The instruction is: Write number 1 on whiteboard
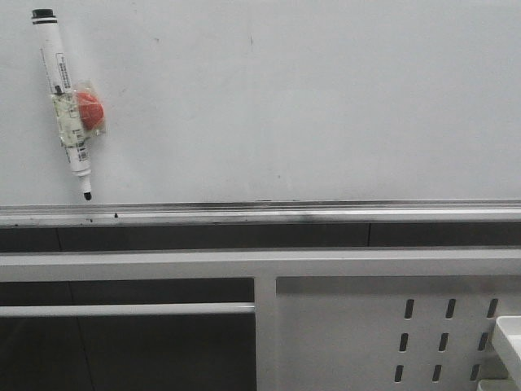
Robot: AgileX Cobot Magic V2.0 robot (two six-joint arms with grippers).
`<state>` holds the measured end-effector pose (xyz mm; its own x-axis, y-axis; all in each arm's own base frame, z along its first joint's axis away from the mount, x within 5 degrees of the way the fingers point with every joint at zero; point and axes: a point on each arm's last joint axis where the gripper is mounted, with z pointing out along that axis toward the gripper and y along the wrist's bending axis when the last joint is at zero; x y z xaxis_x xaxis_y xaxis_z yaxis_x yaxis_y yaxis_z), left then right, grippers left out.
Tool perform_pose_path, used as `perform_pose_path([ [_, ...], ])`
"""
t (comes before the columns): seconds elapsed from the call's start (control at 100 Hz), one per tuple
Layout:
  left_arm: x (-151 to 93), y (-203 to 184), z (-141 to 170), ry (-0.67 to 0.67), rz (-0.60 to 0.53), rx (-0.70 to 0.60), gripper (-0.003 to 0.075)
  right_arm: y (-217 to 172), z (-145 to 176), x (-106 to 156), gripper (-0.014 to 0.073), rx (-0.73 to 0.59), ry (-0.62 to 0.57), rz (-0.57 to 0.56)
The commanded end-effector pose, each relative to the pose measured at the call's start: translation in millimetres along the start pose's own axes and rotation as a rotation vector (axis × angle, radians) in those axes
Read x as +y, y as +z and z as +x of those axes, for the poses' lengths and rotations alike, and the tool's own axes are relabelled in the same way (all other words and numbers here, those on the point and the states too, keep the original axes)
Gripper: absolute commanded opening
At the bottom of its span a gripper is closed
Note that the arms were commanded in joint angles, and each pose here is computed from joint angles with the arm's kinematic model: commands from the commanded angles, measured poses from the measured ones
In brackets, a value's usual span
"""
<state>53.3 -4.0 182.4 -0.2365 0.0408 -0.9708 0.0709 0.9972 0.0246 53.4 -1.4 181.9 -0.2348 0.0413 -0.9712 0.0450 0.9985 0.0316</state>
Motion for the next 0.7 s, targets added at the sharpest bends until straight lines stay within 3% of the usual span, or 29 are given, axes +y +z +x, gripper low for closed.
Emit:
perform_pose_path([
  [0.0,-0.4,2.0,4.7,-0.001,0.005,-0.05,-0.002,0.0,1.7,-0.8,-0.0069,-0.032,-0.015,0.01],
  [0.27,-0.5,1.9,3.6,-0.008,0.006,-0.061,-0.002,0.0,1.7,-0.8,-0.0069,-0.032,-0.015,0.01],
  [0.53,0.2,0.7,-6.8,-0.022,0.001,-0.177,-0.002,-0.1,0.3,-0.9,-0.0069,-0.047,-0.015,0.011],
  [0.69,0.3,0.6,-7.6,-0.022,0.0,-0.186,-0.002,-3.6,-20.7,-1.1,-0.0069,-0.282,-0.022,0.016],
])
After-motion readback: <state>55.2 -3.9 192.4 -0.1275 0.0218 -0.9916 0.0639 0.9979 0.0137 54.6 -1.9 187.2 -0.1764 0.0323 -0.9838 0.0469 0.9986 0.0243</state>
